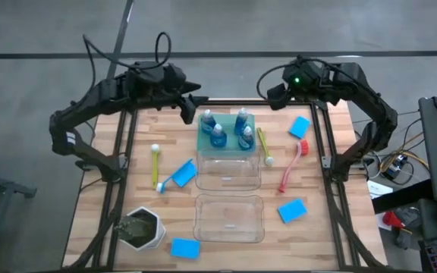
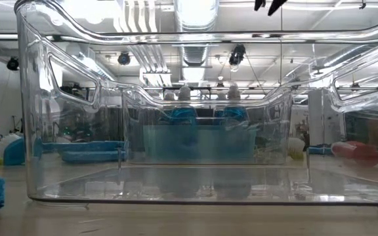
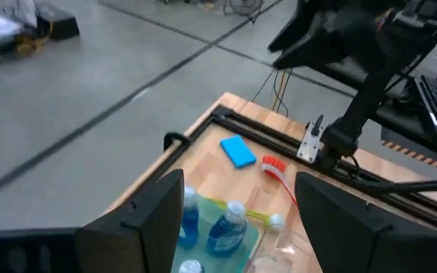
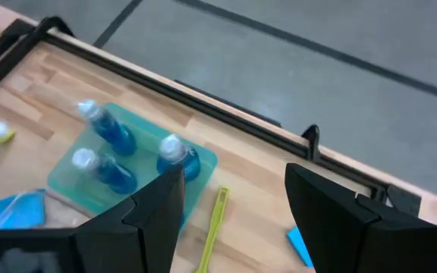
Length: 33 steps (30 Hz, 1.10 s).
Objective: Pick & Place Kitchen Sink Supplies
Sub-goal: Put the top blue sponge into the top transparent bin
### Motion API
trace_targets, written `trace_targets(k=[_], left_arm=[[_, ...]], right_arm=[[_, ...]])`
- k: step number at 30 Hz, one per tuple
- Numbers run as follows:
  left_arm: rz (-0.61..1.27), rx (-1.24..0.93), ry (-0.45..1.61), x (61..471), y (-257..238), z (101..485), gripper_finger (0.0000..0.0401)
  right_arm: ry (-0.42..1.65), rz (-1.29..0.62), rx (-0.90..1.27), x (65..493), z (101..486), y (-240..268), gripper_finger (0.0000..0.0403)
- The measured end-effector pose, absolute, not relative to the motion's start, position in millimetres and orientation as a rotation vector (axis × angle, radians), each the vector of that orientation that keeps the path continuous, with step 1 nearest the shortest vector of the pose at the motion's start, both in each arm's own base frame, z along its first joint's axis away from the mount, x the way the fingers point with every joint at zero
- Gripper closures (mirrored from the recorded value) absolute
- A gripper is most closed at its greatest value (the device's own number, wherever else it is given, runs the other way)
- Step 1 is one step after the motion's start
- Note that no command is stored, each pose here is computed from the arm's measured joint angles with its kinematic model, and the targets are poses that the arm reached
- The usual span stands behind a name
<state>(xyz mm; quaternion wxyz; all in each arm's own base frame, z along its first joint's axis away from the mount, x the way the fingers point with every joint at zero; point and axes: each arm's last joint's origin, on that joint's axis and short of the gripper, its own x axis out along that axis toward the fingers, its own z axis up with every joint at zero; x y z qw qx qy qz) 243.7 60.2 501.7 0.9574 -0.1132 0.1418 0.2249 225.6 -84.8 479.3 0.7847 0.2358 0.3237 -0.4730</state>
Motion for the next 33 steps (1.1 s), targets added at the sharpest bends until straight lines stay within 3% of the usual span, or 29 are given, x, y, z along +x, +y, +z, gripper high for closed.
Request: trace_targets(k=[14,28,33], left_arm=[[0.458,-0.214,0.274,240,59,505,0.0158],[0.452,-0.189,0.279,240,59,505,0.0158],[0.456,-0.215,0.273,240,59,505,0.0158]], right_arm=[[0.891,-1.129,0.822,204,429,-162,0.0179],[1.457,-0.964,0.606,207,329,-190,0.0179],[1.496,-0.950,0.579,210,293,-195,0.0179]])
